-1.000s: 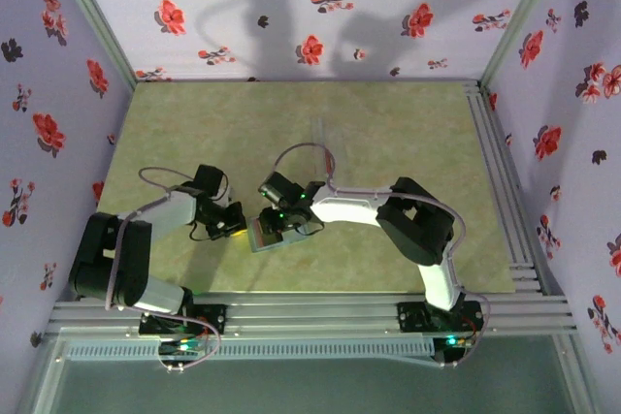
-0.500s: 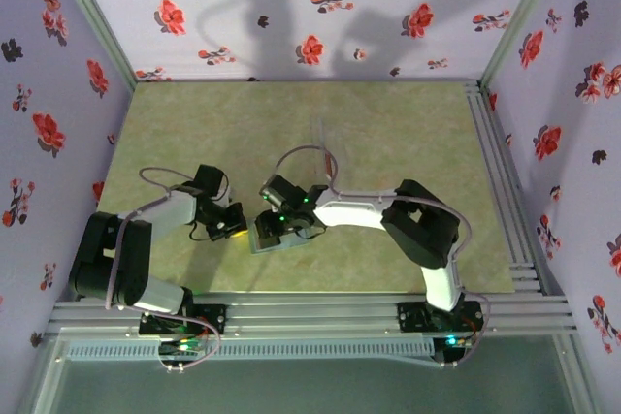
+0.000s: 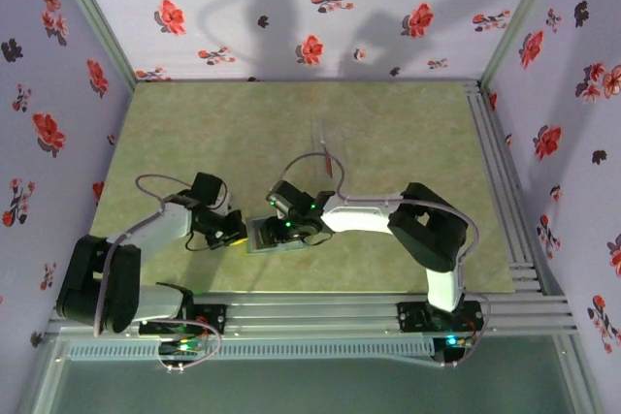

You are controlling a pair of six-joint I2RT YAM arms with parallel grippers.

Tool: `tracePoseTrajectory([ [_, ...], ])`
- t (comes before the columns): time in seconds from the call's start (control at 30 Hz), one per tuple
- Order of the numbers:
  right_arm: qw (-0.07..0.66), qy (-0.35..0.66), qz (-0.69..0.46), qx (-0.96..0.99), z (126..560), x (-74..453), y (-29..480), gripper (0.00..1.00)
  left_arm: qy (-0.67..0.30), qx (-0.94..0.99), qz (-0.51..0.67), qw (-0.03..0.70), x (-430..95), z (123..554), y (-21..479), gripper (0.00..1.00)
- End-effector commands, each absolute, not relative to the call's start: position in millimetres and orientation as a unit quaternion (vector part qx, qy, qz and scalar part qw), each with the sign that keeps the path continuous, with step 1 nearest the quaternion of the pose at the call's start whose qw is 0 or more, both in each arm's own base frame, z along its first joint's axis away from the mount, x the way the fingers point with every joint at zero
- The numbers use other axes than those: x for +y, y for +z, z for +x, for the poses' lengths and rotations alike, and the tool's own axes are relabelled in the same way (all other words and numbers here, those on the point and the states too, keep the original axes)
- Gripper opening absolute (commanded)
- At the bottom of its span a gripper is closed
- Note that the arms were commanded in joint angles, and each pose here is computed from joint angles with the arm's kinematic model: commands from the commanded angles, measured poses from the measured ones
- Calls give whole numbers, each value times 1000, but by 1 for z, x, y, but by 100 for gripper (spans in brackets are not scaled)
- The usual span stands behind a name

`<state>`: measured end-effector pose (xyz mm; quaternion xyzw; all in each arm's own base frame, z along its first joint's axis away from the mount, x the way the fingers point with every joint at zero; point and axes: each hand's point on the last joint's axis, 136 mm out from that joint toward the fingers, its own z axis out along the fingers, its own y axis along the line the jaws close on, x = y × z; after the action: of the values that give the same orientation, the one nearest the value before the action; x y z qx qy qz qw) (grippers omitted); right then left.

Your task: Put the credit cards into the card holder

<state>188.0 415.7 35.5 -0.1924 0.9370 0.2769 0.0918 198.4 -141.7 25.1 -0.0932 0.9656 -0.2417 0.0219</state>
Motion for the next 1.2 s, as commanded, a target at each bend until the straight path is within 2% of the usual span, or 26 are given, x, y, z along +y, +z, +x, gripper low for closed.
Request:
tracePoseTrajectory([
  [0.0, 80, 293, -201, 931, 179, 432, 36, 50, -239, 965, -104, -1, -144, 189, 14, 0],
  [0.33, 100, 275, -210, 933, 181, 431, 50, 50, -247, 964, -102, -10, -151, 186, 14, 0],
  [0.8, 72, 295, -213, 929, 171, 450, 36, 50, -310, 943, -115, -23, -172, 187, 17, 0],
  [1.17, 101, 293, -228, 923, 174, 446, 48, 54, -323, 939, -115, -11, -177, 189, 28, 0],
])
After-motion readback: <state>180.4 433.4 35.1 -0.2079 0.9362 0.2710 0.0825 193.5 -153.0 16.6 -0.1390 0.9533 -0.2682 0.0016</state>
